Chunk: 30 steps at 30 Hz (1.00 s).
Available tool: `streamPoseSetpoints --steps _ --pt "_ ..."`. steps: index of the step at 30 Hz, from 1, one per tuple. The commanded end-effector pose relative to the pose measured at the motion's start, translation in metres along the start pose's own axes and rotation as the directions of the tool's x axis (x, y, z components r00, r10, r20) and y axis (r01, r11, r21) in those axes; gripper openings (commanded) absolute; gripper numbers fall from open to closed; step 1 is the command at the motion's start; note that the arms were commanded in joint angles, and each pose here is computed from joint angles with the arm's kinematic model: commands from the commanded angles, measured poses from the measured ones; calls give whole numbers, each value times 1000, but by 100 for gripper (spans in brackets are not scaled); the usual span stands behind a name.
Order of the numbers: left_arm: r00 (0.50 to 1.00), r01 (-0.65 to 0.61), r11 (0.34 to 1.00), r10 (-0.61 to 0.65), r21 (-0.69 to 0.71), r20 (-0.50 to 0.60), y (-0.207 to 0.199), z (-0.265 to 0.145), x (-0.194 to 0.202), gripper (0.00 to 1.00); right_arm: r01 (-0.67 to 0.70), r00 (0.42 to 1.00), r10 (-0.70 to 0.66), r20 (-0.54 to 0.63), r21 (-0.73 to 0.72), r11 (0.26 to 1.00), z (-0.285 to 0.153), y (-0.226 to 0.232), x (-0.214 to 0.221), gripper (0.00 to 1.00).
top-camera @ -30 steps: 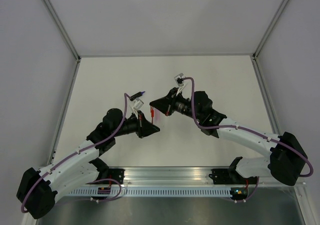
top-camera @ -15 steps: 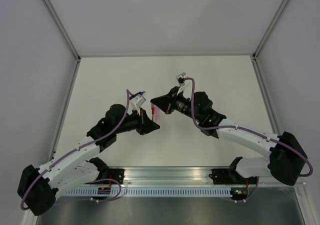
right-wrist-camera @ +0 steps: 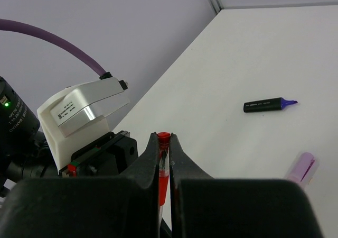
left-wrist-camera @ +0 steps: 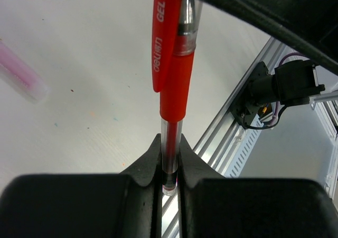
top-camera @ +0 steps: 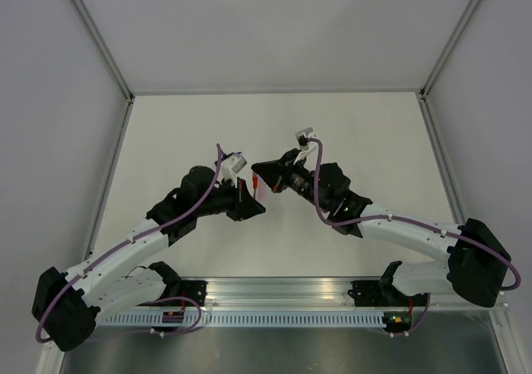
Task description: Insert the pens into the pen caps
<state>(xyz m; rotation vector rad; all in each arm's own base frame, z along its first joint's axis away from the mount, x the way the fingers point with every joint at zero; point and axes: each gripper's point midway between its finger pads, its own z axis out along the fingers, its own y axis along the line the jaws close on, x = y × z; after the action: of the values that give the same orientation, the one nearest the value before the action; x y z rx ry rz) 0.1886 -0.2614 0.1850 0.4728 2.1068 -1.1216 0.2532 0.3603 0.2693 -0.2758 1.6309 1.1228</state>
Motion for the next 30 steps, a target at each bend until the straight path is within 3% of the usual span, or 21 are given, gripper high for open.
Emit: streamPoseSetpoints --steps 1,12,16,18,22,24,25,30 --pt "880 -103 992 125 -72 458 -24 -28 -141 2 15 908 -18 -418 -10 1000 -47 -8 120 0" --pt "885 -83 989 131 -125 447 -9 -18 -142 2 -77 903 49 -426 -48 996 -57 6 138 0" --pt "895 -118 989 146 -91 422 -12 -17 -129 2 -49 927 32 -374 -36 998 -51 11 114 0" --pt "907 -120 990 139 -71 397 -13 -16 -120 2 4 940 10 -341 40 999 -47 -1 100 0" --pt "942 -97 994 110 -58 316 -2 -6 -89 2 66 980 -38 -197 138 988 -25 4 34 17" --pt "956 -84 995 96 -55 278 7 0 -72 2 113 984 -79 -161 217 970 -18 -4 13 22" --pt "958 -72 996 85 -57 272 10 1 -68 2 114 988 -84 -130 246 963 -12 -3 -6 29" --pt "981 -7 997 21 -76 195 29 13 -35 2 123 992 -124 -21 368 922 -7 -14 -71 47"
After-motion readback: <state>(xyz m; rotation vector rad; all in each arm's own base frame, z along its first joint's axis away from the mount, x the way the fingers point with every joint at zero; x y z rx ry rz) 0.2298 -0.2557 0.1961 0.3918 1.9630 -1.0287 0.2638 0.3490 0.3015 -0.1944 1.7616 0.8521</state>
